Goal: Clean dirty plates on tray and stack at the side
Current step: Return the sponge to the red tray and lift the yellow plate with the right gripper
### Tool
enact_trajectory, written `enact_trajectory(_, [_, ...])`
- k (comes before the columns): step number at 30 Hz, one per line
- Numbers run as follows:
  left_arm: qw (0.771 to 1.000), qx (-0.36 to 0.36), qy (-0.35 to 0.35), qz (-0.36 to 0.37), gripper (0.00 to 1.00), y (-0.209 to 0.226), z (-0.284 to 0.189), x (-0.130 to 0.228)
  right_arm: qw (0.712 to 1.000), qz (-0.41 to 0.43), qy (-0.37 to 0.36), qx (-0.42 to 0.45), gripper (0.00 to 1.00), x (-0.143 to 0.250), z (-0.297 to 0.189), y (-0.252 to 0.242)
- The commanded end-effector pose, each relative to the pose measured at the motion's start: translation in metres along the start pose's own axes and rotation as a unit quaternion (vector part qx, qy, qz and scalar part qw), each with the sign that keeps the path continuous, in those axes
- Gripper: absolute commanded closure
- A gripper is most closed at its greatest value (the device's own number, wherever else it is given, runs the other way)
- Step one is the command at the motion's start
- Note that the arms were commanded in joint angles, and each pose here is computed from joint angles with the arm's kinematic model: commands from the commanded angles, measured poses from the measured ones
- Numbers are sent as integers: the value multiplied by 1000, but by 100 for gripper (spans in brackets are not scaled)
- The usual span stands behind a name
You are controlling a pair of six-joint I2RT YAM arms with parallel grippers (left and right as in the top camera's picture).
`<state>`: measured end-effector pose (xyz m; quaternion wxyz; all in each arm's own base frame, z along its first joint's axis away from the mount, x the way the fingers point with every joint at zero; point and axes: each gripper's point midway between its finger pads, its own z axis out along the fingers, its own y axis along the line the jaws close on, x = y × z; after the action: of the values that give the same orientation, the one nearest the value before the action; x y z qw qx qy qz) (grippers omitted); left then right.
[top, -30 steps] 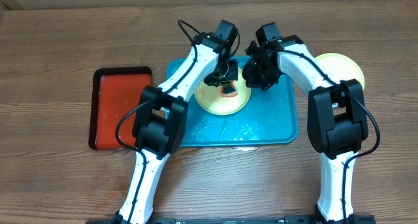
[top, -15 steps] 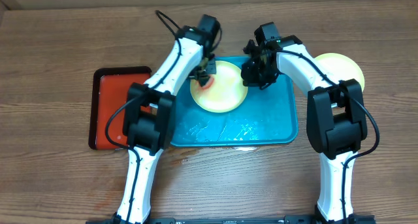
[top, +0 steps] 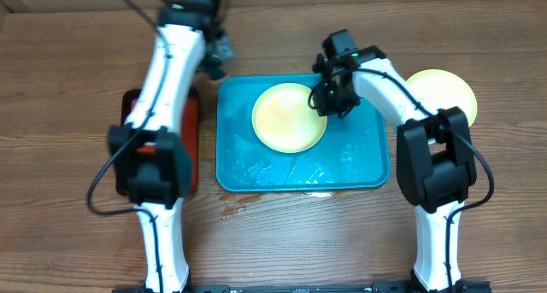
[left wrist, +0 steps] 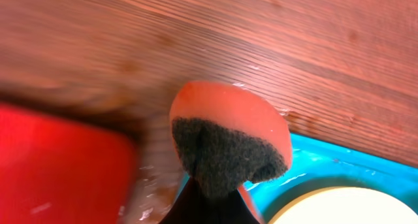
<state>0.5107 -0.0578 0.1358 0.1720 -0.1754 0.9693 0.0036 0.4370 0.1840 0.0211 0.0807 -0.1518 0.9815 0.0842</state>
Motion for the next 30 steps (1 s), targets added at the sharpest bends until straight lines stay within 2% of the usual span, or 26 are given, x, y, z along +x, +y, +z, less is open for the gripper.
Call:
enact_trajectory(1, [1000,1,-14,-11,96,20,-35,-9,984,-81,-85,135,96,-33,-63,5])
enact_trajectory(5, [998,-32,27,-41,96,62,-26,-2,931,-127,-143,312,96,-50,-114,4])
enact_trajectory(10, [994,-56,60,-70,96,99,-16,6,837,-165,-184,488,96,-61,-173,14])
enact_trajectory(13, [991,-66,77,-82,96,114,-12,12,785,-224,-158,555,96,-59,-193,26])
enact_trajectory(18, [989,-73,89,-89,96,124,-11,16,732,-271,-130,611,96,-55,-212,43])
enact_trajectory(22, [989,-69,90,-89,96,122,-11,17,702,-258,-140,648,96,-56,-231,54])
enact_trajectory(25, [989,-70,92,-89,96,122,-11,17,691,-270,-139,656,96,-56,-235,65])
enact_trajectory(28, [989,-70,93,-89,96,122,-11,18,708,-269,-168,631,96,-61,-228,76])
enact_trajectory(30, [989,-70,93,-88,96,122,-11,18,745,-287,-187,572,96,-64,-204,84])
